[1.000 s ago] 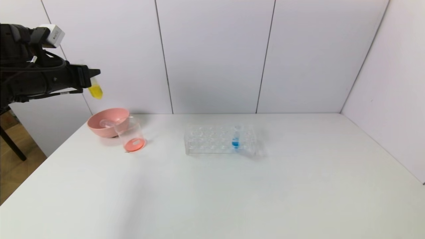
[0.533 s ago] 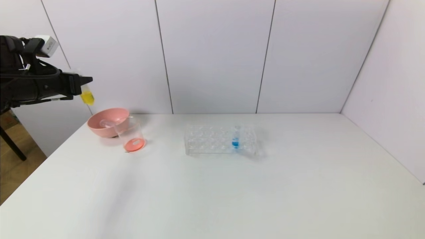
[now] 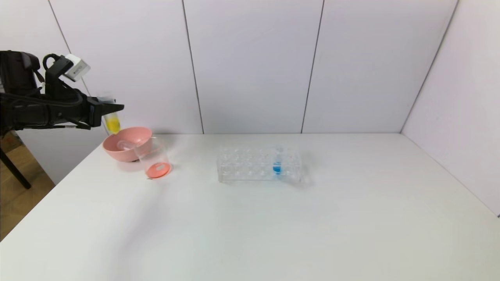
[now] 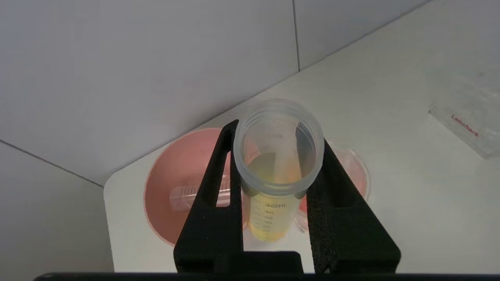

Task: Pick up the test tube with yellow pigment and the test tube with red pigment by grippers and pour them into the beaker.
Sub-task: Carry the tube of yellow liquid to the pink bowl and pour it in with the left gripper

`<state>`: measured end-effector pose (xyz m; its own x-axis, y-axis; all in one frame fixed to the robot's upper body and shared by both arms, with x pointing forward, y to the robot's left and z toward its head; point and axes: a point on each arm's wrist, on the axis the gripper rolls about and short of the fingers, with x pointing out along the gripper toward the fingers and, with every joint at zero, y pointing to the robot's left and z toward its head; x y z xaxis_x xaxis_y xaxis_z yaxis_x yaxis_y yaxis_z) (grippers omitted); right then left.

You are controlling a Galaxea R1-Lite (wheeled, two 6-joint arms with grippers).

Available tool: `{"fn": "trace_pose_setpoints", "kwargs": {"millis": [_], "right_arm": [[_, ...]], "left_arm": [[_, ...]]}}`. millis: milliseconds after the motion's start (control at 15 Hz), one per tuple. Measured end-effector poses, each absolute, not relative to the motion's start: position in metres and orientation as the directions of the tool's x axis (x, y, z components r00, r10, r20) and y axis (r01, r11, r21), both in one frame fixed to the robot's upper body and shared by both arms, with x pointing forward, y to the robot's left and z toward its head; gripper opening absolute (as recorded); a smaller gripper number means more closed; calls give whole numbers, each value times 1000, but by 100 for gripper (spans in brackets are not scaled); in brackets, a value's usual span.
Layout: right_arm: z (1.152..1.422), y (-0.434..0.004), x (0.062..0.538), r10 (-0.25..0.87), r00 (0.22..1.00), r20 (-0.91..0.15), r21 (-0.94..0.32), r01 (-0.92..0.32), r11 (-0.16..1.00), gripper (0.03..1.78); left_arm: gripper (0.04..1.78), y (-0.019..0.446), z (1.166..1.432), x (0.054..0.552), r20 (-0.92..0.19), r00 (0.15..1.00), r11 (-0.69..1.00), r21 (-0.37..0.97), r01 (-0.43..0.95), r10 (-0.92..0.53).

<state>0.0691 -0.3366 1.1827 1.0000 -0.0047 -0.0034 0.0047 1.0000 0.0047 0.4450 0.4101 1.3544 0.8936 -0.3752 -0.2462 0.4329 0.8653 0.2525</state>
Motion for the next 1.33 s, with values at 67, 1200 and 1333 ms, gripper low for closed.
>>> {"fn": "trace_pose_setpoints", "kwargs": {"millis": [67, 1200, 1333], "right_arm": [[1183, -337, 69, -5, 1000, -3, 5, 5, 1000, 11], [1183, -337, 69, -5, 1000, -3, 4, 5, 1000, 11], [1183, -337, 69, -4, 1000, -3, 5, 4, 1000, 11]], "left_arm": [[47, 410, 1353, 445, -284, 880, 849, 269, 454, -380], [47, 415, 1352, 444, -449, 760, 657, 397, 640, -469], [47, 416, 1350, 447, -474, 737, 651, 370, 663, -482]]}}
